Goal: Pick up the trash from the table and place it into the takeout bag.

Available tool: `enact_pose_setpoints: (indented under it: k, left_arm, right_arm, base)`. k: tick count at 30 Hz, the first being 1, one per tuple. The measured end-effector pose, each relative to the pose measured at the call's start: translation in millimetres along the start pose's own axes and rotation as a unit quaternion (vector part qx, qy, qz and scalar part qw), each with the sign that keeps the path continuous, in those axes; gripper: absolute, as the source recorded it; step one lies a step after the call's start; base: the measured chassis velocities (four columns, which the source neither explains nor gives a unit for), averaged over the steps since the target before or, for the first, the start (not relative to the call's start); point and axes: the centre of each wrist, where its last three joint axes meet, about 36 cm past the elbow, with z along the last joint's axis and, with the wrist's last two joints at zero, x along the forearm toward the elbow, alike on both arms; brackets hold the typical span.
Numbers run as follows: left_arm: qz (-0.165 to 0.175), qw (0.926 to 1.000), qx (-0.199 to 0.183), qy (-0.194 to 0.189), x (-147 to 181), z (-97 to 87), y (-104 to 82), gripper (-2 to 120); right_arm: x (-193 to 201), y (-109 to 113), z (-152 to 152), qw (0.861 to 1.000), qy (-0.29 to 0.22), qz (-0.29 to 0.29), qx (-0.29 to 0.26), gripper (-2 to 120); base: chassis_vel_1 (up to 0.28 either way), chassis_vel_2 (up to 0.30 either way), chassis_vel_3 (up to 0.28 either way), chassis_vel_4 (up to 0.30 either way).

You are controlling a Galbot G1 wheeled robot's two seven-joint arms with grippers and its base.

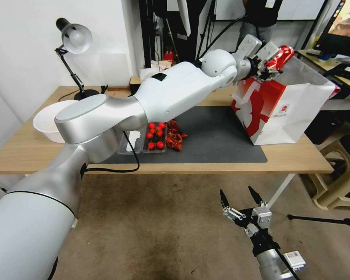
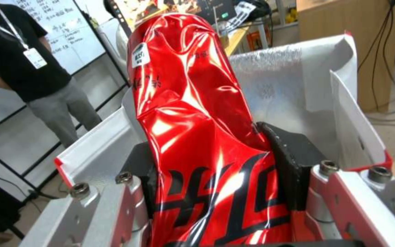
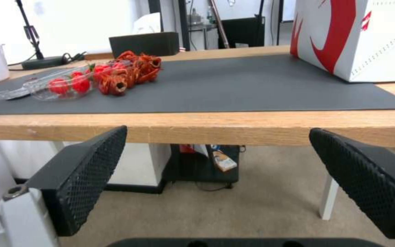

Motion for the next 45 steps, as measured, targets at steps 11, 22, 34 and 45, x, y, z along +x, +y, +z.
enact_pose_setpoints:
  k: [11,22,34,45]
  left_arm:
    - [-0.031,0.9965,0.016,-0.076,1.5,-5.6,3.8,46]
    - [0.027,0.9966,-0.006,-0.078,-2.8,3.8,-2.8,46]
    - [0.065,0.995,-0.074,-0.016,0.4,-11.3,1.1,46]
    - [0.055,0.991,-0.115,0.039,2.3,-18.0,6.4,70]
  right_arm:
    - [-0.2,1.4,2.0,1.0,0.0,0.001,-0.002,100]
    - [-1.2,3.9,2.3,1.0,-0.002,0.001,-0.004,100]
    - [2.1,3.3,1.9,1.0,-0.003,0.004,-0.003,100]
    - [2.8,2.6,2.6,1.0,-0.006,0.004,-0.002,100]
  base:
    - [0.0,0.0,0.0,0.0]
    - [0.0,0.0,0.0,0.0]
    - [0.0,0.0,0.0,0.0]
    - [0.0,0.0,0.0,0.0]
